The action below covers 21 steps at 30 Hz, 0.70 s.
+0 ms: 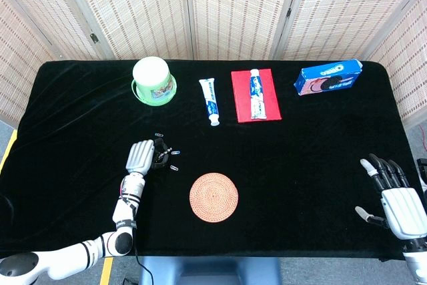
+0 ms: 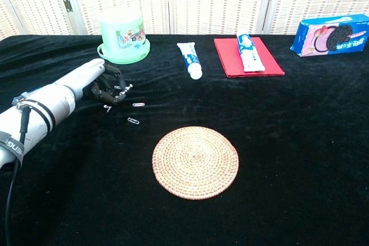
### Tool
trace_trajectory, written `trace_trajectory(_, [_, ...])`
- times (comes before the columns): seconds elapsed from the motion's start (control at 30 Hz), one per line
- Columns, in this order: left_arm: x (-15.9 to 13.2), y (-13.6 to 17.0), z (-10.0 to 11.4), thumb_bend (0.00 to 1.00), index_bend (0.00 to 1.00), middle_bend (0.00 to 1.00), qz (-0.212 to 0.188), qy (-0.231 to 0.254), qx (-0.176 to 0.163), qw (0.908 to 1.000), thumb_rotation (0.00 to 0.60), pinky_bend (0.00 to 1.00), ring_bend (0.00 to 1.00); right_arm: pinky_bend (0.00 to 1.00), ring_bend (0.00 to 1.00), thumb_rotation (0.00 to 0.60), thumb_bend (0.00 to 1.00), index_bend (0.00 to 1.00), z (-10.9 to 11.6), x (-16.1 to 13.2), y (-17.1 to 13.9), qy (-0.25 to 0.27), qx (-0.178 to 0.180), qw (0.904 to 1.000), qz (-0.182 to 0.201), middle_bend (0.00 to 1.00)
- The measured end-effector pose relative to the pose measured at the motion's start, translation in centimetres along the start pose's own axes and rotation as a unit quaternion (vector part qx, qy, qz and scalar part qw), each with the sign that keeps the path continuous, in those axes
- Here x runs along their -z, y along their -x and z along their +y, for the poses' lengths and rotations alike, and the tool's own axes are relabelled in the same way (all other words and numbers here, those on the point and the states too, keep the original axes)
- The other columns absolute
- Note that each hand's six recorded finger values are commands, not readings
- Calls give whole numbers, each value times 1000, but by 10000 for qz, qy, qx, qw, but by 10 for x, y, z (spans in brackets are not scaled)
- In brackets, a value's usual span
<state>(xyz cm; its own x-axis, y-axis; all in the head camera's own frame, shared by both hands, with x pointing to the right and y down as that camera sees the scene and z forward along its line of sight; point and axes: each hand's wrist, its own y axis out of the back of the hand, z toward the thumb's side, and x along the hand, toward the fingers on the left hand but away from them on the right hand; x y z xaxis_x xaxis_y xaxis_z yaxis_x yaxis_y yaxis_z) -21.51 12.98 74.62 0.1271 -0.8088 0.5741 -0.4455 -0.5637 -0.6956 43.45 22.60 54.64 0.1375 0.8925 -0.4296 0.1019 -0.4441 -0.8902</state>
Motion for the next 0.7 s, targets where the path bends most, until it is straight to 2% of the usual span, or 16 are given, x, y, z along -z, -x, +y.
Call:
trace_trajectory(0.4, [-41,14,-19,781,874,1000,-285,394,326,9983,600,1000,1000,0,0,600,179,0,2,-4,4,112,-40,9998,144,0])
trace_trajectory(0.7, [-47,8,-42,781,875,1000,-331,254,516,9978,600,1000,1000,0,0,600,179,0,8,2,-4,150,54,9998,88,0])
